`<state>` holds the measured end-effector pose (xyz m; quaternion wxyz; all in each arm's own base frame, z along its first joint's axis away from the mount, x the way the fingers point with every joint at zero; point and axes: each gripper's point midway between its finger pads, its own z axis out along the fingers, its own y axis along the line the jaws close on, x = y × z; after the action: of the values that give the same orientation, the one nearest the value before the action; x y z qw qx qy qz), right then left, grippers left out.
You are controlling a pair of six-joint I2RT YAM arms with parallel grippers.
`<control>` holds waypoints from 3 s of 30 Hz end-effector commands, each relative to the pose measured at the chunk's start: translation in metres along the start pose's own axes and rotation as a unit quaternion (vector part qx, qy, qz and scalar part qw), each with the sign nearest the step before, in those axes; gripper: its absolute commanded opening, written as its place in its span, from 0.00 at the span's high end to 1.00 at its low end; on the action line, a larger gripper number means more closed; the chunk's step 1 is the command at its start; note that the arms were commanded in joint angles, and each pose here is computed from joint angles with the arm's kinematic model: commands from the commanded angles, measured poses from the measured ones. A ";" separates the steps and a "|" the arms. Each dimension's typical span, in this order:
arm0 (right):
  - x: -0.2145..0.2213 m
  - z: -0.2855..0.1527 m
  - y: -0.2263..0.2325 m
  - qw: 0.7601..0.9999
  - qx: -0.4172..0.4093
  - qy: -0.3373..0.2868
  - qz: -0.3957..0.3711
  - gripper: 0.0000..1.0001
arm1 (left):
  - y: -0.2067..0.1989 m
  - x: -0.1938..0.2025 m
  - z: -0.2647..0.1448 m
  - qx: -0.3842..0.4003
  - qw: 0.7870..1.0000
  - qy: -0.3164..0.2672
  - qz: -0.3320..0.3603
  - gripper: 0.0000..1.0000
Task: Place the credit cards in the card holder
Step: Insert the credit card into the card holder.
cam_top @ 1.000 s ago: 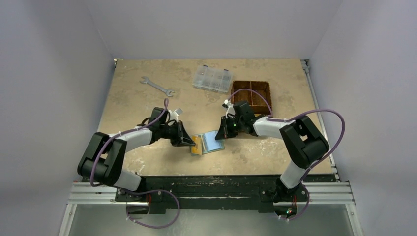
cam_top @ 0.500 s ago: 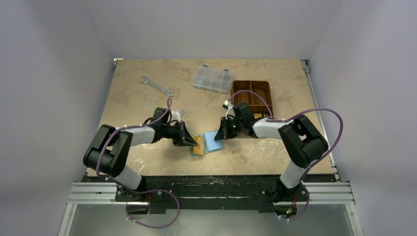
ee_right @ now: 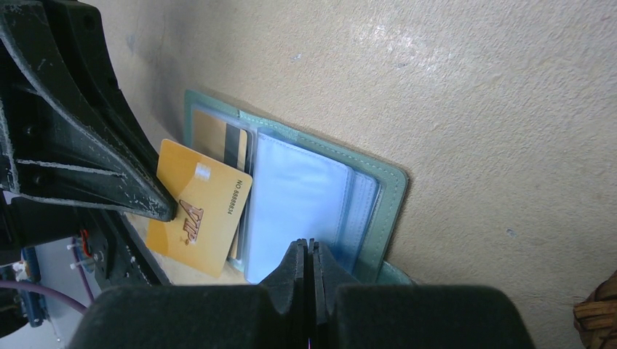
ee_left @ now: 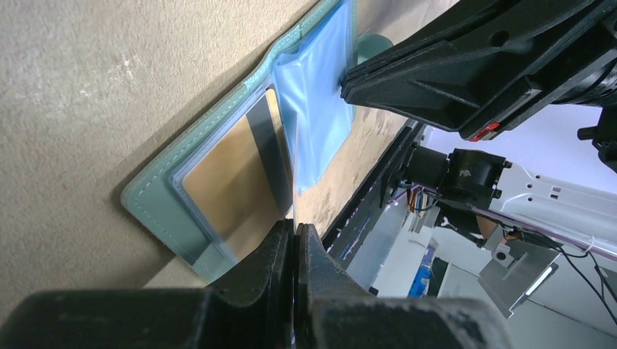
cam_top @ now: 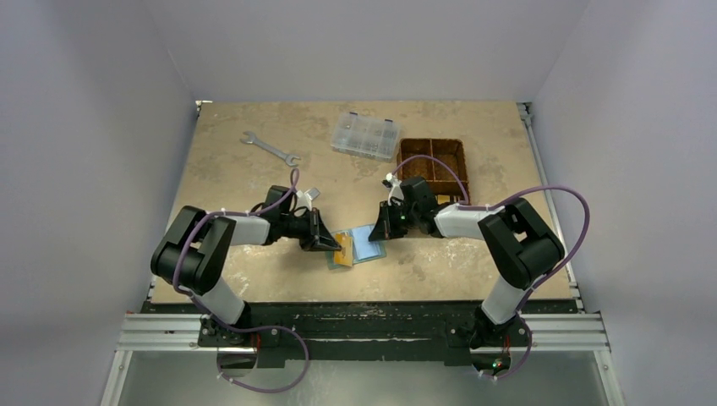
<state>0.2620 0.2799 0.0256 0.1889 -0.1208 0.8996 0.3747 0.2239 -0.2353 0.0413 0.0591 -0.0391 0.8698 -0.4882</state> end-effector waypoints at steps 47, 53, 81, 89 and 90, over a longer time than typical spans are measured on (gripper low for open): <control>0.013 0.005 -0.020 0.999 0.032 0.009 0.011 1.00 | -0.016 -0.030 0.018 0.068 0.996 -0.036 0.049 1.00; 0.013 0.004 -0.019 0.999 0.030 0.008 0.010 1.00 | -0.026 -0.042 0.021 0.089 0.994 -0.056 0.040 1.00; -0.005 -0.015 -0.006 0.999 0.042 -0.013 0.001 1.00 | -0.016 -0.037 0.022 -0.099 0.990 -0.062 0.083 0.52; -0.007 -0.025 -0.006 0.998 0.060 -0.015 -0.003 0.97 | -0.022 -0.032 0.010 -0.123 0.986 -0.058 0.100 0.46; -0.006 -0.025 -0.007 0.998 0.062 -0.014 -0.003 0.95 | -0.024 -0.030 0.013 -0.116 0.987 -0.054 0.100 0.46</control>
<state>0.2569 0.2630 0.0307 0.1907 -0.1043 0.9160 0.3373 0.2563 -0.2521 0.0508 0.1444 -0.0044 0.9144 -0.3782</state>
